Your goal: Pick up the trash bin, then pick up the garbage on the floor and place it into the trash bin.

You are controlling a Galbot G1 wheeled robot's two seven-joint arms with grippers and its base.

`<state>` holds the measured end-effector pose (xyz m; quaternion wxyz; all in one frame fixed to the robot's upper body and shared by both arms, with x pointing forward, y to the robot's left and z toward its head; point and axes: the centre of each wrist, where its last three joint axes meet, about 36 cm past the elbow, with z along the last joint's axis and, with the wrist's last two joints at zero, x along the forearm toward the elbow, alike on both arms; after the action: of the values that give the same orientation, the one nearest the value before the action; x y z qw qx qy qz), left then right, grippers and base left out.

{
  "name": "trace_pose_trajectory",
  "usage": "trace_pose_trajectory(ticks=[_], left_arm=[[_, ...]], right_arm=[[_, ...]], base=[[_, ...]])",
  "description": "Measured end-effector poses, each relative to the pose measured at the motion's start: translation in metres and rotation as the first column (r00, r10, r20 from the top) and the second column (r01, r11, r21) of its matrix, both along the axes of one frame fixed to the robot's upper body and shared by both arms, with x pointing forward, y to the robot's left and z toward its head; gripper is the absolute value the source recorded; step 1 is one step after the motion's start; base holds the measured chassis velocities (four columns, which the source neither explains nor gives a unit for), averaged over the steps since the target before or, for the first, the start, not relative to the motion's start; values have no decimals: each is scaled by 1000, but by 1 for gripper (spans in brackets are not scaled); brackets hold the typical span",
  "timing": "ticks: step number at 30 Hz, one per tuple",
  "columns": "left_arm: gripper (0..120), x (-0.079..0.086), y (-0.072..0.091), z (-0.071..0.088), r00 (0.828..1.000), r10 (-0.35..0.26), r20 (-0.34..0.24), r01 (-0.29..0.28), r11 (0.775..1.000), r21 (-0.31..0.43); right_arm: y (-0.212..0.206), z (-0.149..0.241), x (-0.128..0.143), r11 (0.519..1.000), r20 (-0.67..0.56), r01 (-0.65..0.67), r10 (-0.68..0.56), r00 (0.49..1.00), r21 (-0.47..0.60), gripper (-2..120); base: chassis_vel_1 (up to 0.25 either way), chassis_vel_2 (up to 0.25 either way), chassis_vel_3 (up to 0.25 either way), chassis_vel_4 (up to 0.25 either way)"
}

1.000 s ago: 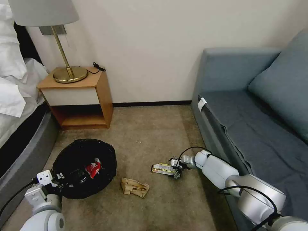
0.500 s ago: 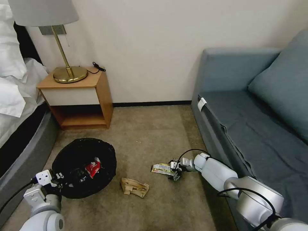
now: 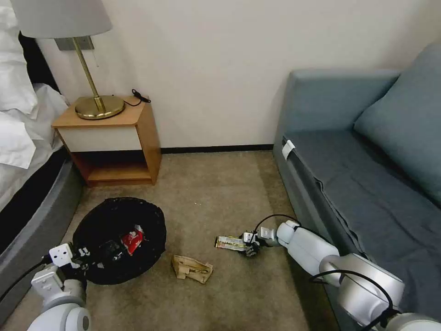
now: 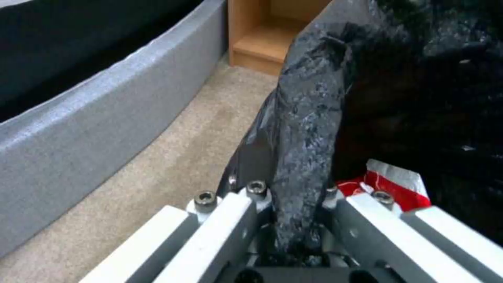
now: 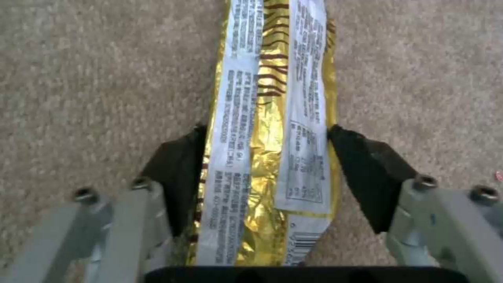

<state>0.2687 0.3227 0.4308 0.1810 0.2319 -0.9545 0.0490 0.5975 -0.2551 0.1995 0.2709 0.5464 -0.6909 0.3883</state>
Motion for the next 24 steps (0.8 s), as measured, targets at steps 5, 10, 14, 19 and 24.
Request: trace_pose_trajectory(ticks=[5,10,14,19,24], left_arm=[[1,0,0,-2,1000,2,3,-2,1000,-2],[1,1,-1,-4,1000,0,3,0,1000,-5],[1,2,-1,-4,1000,0,4,1,1000,-5],[1,3,-1,-7,1000,0,1,0,1000,-6],[1,3,-1,-7,1000,0,1,0,1000,-6]], right_arm=[[-1,1,0,1000,10,-3,3,1000,2,56],[-2,1,0,1000,14,-7,7,1000,4,48],[-2,0,-1,1000,18,-3,2,1000,9,31],[-2,2,0,1000,24,-8,7,1000,16,14],[0,7,2,999,36,-16,15,999,36,4]], base=[[0,0,0,0],[0,0,0,0],[0,0,0,0],[0,0,0,0],[0,0,0,0]])
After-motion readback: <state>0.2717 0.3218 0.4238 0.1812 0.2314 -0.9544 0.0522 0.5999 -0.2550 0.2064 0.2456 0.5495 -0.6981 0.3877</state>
